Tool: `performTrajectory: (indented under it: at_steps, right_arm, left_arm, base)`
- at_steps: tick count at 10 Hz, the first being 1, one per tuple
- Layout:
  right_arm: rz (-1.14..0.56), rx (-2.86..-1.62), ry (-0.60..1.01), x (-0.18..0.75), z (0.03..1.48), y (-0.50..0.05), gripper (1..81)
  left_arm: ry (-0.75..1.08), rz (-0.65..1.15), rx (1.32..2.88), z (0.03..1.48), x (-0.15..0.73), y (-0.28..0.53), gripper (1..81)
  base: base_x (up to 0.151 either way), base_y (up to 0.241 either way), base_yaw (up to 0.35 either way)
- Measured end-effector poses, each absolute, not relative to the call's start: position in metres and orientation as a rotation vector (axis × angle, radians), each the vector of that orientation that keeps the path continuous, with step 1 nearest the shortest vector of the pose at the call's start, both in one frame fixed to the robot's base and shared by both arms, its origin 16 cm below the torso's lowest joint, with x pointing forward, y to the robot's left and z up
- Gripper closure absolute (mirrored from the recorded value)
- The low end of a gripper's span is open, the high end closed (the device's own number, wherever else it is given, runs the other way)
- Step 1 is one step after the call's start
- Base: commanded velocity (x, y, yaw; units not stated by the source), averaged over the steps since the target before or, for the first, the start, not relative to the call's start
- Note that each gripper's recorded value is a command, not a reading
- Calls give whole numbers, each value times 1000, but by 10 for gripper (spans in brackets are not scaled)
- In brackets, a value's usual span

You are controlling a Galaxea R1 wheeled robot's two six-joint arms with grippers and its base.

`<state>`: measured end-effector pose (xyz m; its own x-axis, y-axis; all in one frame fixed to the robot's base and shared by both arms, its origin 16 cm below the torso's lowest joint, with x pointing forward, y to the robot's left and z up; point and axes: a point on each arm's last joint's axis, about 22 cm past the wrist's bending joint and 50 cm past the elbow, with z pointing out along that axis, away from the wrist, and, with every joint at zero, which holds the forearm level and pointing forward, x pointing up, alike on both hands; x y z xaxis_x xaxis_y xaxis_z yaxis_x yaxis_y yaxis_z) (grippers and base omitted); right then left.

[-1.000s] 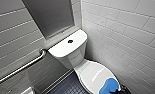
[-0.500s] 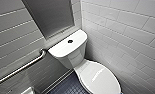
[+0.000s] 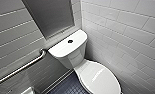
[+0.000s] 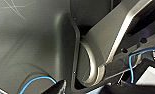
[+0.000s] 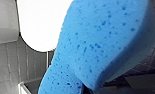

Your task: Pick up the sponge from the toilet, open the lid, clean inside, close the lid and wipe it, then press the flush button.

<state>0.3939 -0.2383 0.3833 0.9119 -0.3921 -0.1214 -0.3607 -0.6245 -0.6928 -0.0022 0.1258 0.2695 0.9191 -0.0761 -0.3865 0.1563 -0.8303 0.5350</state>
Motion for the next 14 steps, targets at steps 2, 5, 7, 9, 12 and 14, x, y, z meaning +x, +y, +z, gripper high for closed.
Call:
performTrajectory:
  at_steps: [2,5,7,9,12,14]
  right_arm:
    - [-106,-2249,493,412,411,-222,811]
    - [-181,-2145,361,484,437,-171,811]
    - [-176,-2112,261,530,440,-136,811]
    - [-189,-2119,163,584,430,-108,811]
    - [-129,-2160,35,630,402,-57,811]
    - [-116,-2155,-51,662,407,-13,811]
  left_arm:
    - [57,-533,2497,269,-3,128,10]
    - [56,-531,2493,269,-1,124,10]
    - [56,-530,2493,269,-1,124,10]
    - [57,-530,2493,269,-1,124,10]
    - [56,-530,2494,269,-1,124,10]
    - [57,-530,2494,269,-1,124,10]
  base:
    - [0,0,0]
    - [0,0,0]
    - [0,0,0]
    - [0,0,0]
    - [0,0,0]
    - [0,0,0]
